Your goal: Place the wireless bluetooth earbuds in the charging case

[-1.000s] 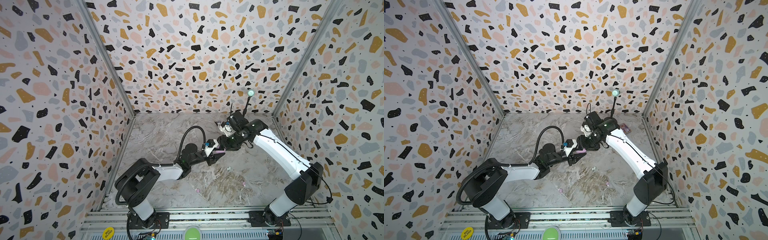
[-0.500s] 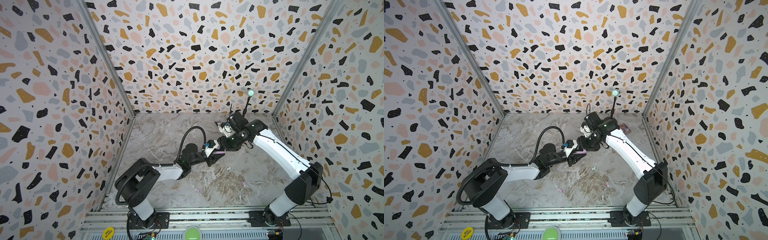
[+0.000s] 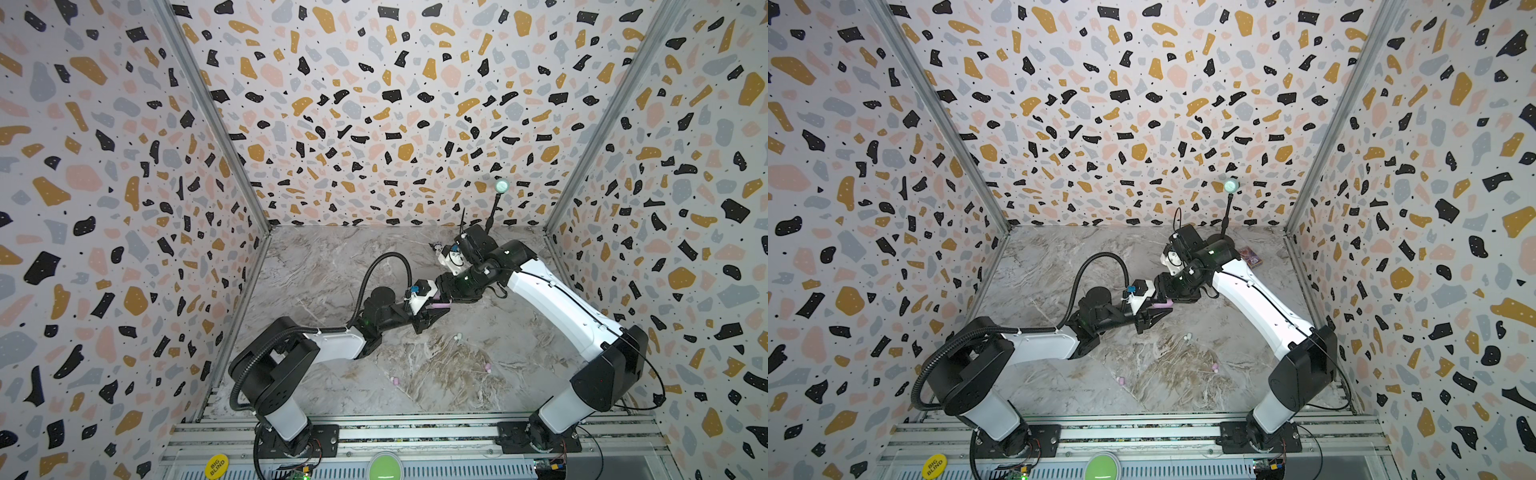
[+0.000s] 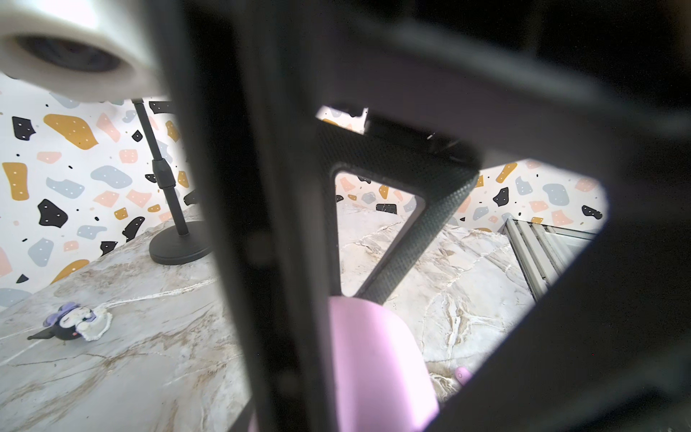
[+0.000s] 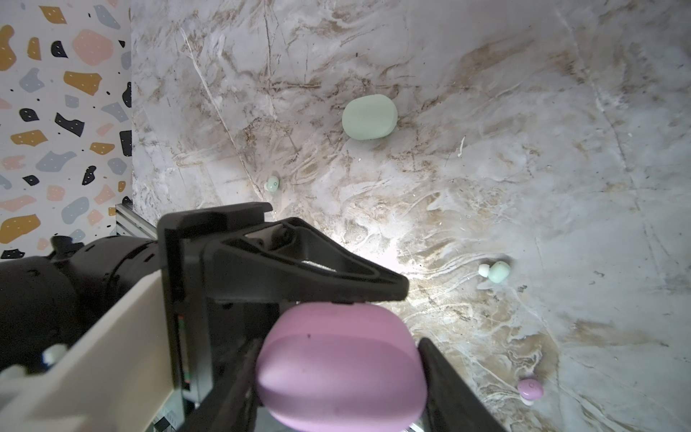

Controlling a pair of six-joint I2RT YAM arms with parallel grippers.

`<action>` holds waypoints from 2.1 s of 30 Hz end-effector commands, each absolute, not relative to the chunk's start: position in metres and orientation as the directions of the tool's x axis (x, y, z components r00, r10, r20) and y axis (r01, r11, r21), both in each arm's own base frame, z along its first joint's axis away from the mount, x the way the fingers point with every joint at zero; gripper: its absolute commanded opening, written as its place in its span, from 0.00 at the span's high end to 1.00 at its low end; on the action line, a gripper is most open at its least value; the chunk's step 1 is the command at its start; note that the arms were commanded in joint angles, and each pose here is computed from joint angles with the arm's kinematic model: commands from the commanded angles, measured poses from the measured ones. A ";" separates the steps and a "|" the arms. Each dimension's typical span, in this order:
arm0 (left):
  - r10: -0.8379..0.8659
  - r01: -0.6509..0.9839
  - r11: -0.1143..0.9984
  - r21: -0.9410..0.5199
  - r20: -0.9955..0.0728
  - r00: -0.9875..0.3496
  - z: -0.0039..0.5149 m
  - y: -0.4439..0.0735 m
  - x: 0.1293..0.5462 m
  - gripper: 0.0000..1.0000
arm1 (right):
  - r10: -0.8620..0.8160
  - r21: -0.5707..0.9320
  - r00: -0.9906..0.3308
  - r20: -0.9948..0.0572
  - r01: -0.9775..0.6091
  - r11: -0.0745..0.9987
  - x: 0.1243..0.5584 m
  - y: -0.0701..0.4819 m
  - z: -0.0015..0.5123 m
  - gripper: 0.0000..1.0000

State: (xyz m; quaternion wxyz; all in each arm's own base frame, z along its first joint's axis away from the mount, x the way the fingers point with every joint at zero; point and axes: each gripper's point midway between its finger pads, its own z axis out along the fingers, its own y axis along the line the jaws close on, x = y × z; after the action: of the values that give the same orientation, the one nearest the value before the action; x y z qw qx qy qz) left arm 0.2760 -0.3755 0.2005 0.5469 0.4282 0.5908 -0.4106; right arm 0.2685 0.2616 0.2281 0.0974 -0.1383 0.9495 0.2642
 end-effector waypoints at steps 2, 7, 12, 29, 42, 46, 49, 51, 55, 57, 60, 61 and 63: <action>-0.062 0.956 0.287 0.067 -0.994 0.088 0.257 -0.378 0.273 0.56 | -0.202 0.498 -0.943 -0.263 -0.312 0.809 0.260 0.264 0.237 0.49; -0.068 0.957 0.282 0.072 -0.993 0.095 0.260 -0.379 0.273 0.51 | -0.204 0.499 -0.943 -0.264 -0.315 0.807 0.259 0.264 0.238 0.49; -0.065 0.958 0.278 0.073 -0.993 0.094 0.258 -0.378 0.272 0.51 | -0.202 0.500 -0.942 -0.268 -0.315 0.807 0.259 0.264 0.240 0.49; 0.079 0.965 0.220 0.146 -0.988 0.132 0.225 -0.379 0.263 0.37 | -0.211 0.533 -0.942 -0.261 -0.323 0.782 0.252 0.263 0.255 0.49; 0.064 0.971 0.200 0.135 -0.990 0.125 0.227 -0.380 0.260 0.44 | -0.229 0.549 -0.932 -0.280 -0.352 0.759 0.246 0.262 0.264 0.49; 0.059 0.965 0.226 0.130 -0.991 0.120 0.229 -0.376 0.264 0.44 | -0.218 0.546 -0.932 -0.289 -0.348 0.763 0.247 0.260 0.268 0.49; 0.040 0.964 0.235 0.125 -0.992 0.119 0.233 -0.374 0.266 0.44 | -0.222 0.546 -0.932 -0.287 -0.349 0.761 0.245 0.262 0.268 0.49; 0.026 0.963 0.239 0.123 -0.992 0.120 0.237 -0.373 0.266 0.44 | -0.226 0.545 -0.933 -0.280 -0.348 0.763 0.243 0.262 0.265 0.49; -0.008 0.963 0.241 0.120 -0.992 0.125 0.246 -0.371 0.267 0.46 | -0.226 0.543 -0.935 -0.275 -0.345 0.766 0.240 0.260 0.262 0.49; -0.015 0.964 0.237 0.122 -0.991 0.130 0.249 -0.371 0.266 0.47 | -0.225 0.545 -0.935 -0.275 -0.344 0.764 0.240 0.260 0.262 0.49; -0.017 0.965 0.229 0.123 -0.991 0.131 0.250 -0.372 0.265 0.48 | -0.224 0.551 -0.935 -0.275 -0.344 0.760 0.239 0.261 0.264 0.49; -0.011 0.966 0.228 0.124 -0.991 0.130 0.249 -0.372 0.265 0.48 | -0.223 0.552 -0.935 -0.276 -0.344 0.760 0.240 0.261 0.264 0.49; 0.001 0.966 0.225 0.129 -0.991 0.132 0.247 -0.372 0.265 0.49 | -0.224 0.552 -0.935 -0.276 -0.345 0.759 0.240 0.261 0.265 0.49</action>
State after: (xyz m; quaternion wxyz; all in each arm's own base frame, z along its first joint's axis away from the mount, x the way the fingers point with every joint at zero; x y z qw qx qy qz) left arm 0.2656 -0.3742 0.2202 0.5582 0.4679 0.5490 -0.4099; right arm 0.2492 0.2637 0.2494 0.0887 -0.1459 0.9379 0.3019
